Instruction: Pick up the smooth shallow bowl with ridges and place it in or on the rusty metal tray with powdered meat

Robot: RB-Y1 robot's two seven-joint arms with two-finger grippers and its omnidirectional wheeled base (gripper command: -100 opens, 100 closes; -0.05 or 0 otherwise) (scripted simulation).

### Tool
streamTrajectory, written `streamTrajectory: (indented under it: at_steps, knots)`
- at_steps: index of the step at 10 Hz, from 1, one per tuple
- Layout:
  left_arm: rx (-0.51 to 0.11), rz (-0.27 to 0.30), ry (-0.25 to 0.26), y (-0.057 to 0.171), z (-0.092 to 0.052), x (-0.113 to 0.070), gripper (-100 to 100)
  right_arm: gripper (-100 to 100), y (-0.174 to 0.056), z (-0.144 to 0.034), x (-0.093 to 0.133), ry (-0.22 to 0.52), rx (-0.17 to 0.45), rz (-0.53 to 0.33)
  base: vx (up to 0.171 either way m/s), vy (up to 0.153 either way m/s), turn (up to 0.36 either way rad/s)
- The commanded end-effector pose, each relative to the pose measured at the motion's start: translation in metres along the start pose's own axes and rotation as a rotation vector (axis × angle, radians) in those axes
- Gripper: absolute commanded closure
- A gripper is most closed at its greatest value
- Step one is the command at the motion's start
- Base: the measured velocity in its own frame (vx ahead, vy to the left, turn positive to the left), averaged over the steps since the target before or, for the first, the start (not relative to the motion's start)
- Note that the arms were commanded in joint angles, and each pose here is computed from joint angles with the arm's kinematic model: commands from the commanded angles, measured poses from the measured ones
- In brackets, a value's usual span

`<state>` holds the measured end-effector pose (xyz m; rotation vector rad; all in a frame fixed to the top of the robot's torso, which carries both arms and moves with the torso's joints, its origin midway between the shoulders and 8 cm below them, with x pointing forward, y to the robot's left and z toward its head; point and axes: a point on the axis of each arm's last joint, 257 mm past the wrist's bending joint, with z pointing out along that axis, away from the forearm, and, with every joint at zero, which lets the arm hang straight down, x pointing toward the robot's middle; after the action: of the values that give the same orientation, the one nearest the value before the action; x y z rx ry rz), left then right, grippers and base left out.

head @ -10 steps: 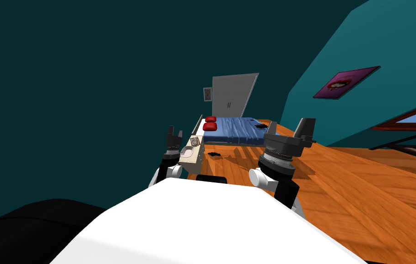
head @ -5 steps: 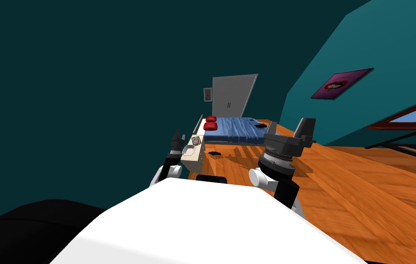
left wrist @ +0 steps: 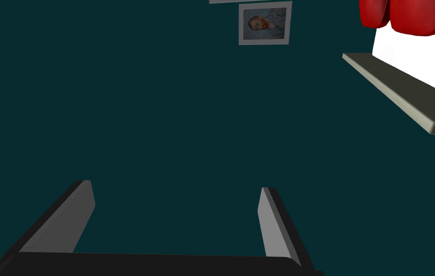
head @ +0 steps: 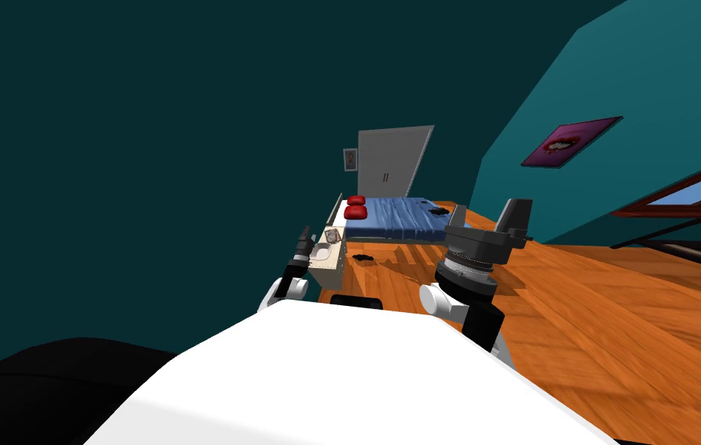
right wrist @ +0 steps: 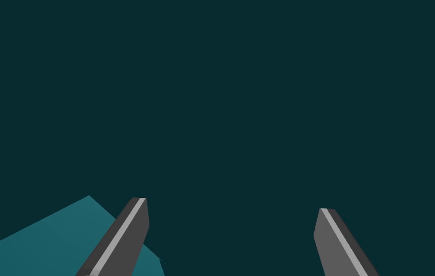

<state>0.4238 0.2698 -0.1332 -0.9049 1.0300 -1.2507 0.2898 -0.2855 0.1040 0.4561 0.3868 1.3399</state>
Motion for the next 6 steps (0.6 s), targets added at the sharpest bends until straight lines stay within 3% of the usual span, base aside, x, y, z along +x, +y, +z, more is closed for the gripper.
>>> streamTrajectory:
  at_steps: [1,6]
  knots:
    - [-0.085,0.005,0.004,0.033,-0.002,0.001,-100,0,0.0,0.0,0.0,0.0,0.0,0.0,-0.028,0.052,-0.009]
    - [-0.252,0.012,0.004,0.103,-0.011,-0.001,-100,0,0.0,0.0,0.0,0.0,0.0,0.0,-0.02,0.049,-0.008]
